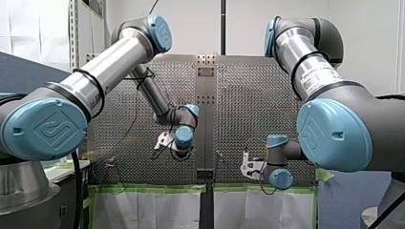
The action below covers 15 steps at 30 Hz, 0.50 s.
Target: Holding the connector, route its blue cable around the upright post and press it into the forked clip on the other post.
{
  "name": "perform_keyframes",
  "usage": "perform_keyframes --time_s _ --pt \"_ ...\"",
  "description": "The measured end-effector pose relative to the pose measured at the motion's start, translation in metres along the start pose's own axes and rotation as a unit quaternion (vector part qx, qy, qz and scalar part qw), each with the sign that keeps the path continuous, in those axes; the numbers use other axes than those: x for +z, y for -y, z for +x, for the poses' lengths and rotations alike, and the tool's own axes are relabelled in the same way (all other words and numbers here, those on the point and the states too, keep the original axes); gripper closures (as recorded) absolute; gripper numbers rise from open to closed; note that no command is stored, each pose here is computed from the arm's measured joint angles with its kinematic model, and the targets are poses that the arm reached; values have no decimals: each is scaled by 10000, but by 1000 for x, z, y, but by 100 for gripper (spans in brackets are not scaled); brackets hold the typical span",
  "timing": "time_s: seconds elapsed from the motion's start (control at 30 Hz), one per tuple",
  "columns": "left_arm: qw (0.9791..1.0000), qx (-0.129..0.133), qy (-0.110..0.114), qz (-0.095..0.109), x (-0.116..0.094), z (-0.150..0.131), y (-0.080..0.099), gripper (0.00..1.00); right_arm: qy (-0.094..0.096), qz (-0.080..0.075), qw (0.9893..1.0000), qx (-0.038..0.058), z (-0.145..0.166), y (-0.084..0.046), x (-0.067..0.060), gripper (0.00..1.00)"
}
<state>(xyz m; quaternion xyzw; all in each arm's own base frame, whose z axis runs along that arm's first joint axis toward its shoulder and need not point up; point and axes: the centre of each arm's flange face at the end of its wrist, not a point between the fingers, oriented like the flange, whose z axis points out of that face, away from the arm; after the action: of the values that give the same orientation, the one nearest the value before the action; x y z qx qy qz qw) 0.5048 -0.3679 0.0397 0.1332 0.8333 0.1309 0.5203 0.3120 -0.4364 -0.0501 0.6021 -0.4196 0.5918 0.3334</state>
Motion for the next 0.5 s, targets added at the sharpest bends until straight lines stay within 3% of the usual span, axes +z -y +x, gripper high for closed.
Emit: perform_keyframes --time_s 0.27,0.5 --pt "9992 -200 -5 339 1 23 25 0 -17 90 10000 -2 0 2 1 100" --pt "9958 -503 177 748 -3 33 52 0 -24 217 9998 1 1 2 2 100"
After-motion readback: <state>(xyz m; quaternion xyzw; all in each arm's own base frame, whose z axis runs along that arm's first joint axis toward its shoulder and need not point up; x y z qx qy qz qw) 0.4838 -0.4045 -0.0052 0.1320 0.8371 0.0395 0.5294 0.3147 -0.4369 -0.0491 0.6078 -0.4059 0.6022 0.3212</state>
